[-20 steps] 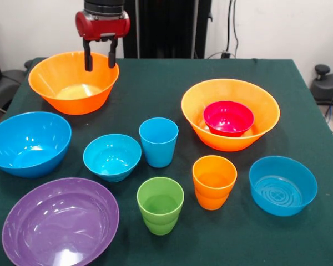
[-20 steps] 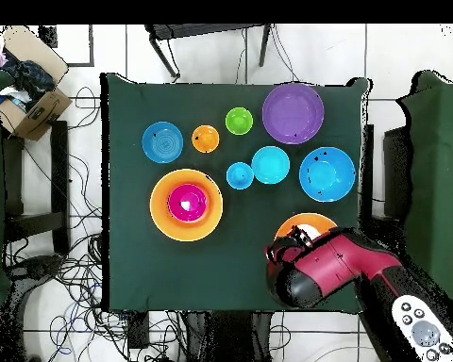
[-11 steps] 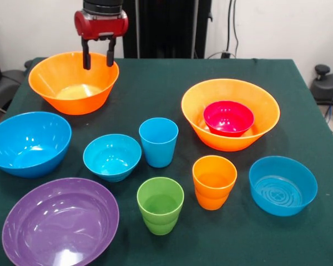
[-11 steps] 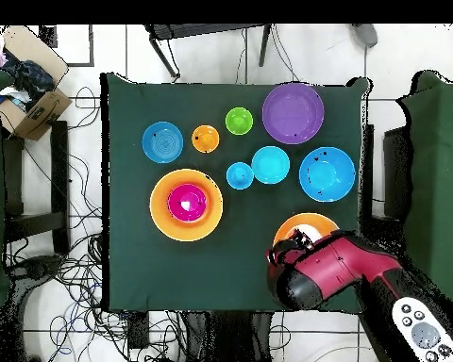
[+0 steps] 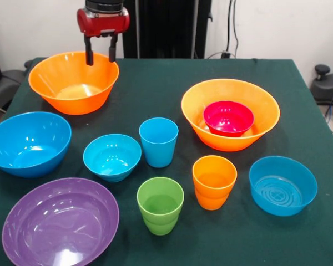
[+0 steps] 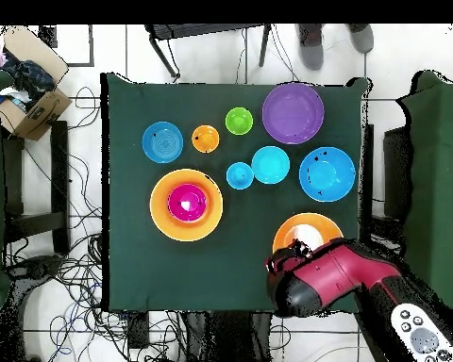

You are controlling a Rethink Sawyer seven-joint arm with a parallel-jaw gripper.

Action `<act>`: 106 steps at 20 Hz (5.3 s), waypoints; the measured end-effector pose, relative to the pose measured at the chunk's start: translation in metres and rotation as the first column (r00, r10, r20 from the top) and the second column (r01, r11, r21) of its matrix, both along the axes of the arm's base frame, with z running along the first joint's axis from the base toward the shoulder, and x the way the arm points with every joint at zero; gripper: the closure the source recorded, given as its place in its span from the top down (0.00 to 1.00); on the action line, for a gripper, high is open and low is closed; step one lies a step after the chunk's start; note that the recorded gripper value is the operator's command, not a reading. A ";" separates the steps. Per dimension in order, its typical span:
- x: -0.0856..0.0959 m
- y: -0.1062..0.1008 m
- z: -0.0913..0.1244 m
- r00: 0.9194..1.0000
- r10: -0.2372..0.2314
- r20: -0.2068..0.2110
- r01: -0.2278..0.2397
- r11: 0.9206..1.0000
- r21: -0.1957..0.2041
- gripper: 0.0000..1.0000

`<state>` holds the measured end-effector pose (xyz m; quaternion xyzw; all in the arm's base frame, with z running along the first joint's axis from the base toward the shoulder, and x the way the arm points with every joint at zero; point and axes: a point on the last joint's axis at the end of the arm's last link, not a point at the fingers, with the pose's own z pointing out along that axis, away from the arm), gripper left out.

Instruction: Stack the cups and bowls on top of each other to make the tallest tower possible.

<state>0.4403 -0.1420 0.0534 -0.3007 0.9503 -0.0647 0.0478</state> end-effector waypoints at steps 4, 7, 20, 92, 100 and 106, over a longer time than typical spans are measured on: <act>-0.010 0.008 -0.001 1.000 0.014 -0.004 -0.014 1.000 0.021 1.00; -0.016 0.013 -0.002 1.000 0.024 -0.004 -0.023 0.999 0.039 1.00; -0.028 0.050 -0.009 0.996 0.090 -0.017 -0.089 0.992 0.091 1.00; -0.065 0.007 -0.020 0.980 0.187 0.068 -0.187 0.982 0.001 1.00; -0.068 0.016 -0.032 0.972 0.218 0.088 -0.221 0.975 0.028 1.00; -0.075 0.016 -0.036 0.972 0.215 0.095 -0.220 0.975 0.042 1.00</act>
